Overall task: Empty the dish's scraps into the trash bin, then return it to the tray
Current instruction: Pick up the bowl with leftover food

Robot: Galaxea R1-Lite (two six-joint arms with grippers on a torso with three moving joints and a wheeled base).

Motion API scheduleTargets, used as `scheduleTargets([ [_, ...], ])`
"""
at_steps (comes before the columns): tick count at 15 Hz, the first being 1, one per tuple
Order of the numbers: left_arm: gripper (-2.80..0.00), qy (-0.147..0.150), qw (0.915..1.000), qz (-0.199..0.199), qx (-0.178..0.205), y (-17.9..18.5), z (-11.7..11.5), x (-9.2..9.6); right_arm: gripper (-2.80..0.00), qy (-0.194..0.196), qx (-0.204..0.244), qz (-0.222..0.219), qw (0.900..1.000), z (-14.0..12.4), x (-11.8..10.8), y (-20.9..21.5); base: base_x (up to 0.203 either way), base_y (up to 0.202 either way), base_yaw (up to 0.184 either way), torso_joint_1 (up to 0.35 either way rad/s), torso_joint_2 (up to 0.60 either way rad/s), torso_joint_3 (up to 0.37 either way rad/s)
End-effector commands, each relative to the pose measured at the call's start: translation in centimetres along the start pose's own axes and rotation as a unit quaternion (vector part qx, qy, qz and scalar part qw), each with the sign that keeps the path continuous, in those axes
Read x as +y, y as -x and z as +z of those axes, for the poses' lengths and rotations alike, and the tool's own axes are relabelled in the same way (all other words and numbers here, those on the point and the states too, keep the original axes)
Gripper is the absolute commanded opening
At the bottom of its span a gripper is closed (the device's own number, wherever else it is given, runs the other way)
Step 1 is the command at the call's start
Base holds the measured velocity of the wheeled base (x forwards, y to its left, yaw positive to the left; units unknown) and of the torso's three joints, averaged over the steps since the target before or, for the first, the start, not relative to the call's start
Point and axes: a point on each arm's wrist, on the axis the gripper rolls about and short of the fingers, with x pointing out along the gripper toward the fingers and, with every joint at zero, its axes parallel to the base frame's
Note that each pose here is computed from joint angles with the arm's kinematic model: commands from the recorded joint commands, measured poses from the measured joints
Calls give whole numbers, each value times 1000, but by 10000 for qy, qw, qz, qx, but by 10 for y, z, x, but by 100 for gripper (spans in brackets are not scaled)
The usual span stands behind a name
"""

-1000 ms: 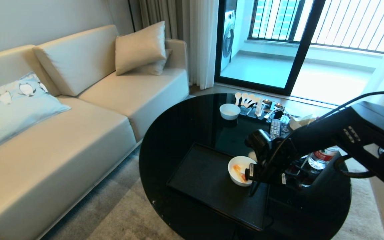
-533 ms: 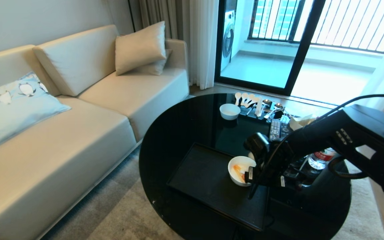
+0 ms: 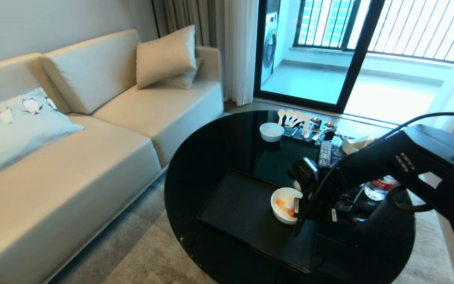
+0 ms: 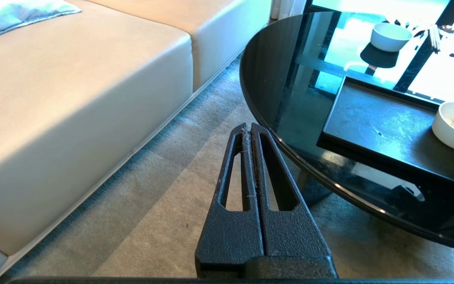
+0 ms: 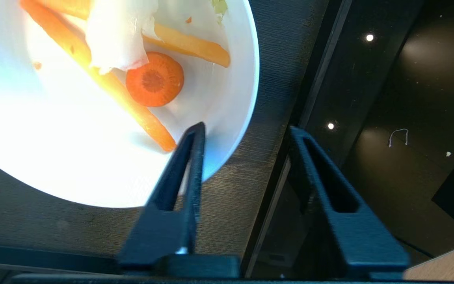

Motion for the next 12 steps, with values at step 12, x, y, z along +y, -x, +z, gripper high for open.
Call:
scheduleTargets([
  [12, -280, 3, 10000, 4, -6, 0, 0, 0, -280, -76, -30, 29, 10000, 3, -2, 8, 0, 0, 0, 0, 0, 0],
])
